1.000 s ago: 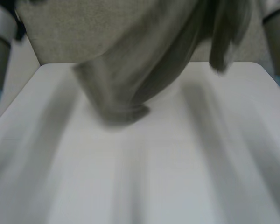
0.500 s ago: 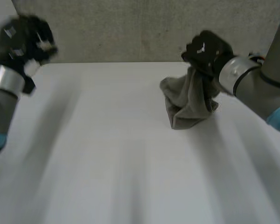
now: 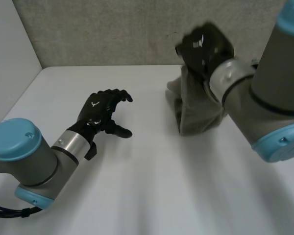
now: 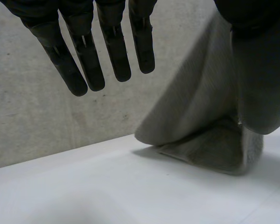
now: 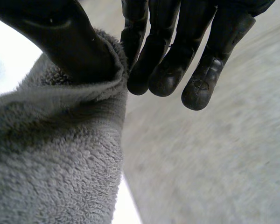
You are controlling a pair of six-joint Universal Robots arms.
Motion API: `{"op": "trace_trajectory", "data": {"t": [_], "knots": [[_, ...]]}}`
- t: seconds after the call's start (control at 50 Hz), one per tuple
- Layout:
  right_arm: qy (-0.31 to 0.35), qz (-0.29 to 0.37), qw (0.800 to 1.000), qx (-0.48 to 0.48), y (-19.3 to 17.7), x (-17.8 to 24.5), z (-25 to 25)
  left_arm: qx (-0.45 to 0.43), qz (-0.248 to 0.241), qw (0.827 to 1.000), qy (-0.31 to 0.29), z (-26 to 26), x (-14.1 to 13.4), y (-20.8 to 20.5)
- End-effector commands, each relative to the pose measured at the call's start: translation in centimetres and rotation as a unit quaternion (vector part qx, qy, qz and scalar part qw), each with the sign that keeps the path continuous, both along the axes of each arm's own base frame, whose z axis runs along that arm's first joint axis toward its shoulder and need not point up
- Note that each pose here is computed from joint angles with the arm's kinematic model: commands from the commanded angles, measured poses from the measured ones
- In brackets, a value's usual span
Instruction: Fold the towel.
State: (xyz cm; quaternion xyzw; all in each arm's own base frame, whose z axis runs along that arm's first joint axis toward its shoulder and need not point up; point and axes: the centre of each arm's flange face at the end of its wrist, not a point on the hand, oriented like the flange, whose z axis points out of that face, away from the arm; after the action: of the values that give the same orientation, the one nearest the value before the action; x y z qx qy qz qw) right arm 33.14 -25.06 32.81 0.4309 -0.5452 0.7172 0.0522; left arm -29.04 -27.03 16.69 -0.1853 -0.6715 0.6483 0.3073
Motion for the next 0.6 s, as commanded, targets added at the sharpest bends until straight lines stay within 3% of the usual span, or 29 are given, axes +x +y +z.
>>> {"op": "trace_trajectory", "data": {"t": [0.02, 0.04, 0.08, 0.18, 0.34, 0.6], "knots": [[-0.151, 0.045, 0.985, -0.067, 3.8, 1.7, 9.3, 0.013, -0.015, 1.0, 0.022, 0.2, -1.3, 0.8], [-0.151, 0.045, 0.985, -0.067, 3.8, 1.7, 9.3, 0.013, -0.015, 1.0, 0.022, 0.2, -1.3, 0.8], [-0.191, 0.076, 0.974, -0.097, 7.5, 2.2, 13.1, 0.021, -0.017, 0.999, 0.034, 0.4, -1.6, 1.0], [-0.201, 0.097, 0.97, -0.098, 9.9, 2.6, 14.5, 0.077, -0.023, 0.992, 0.093, 0.8, -2.4, 1.3], [-0.16, 0.093, 0.982, -0.047, 9.4, 3.4, 10.8, 0.129, -0.032, 0.981, 0.141, 0.7, -3.2, 1.5], [-0.142, 0.091, 0.986, -0.006, 9.0, 3.5, 7.7, 0.15, -0.003, 0.98, 0.13, -1.5, -3.0, 1.0]]}}
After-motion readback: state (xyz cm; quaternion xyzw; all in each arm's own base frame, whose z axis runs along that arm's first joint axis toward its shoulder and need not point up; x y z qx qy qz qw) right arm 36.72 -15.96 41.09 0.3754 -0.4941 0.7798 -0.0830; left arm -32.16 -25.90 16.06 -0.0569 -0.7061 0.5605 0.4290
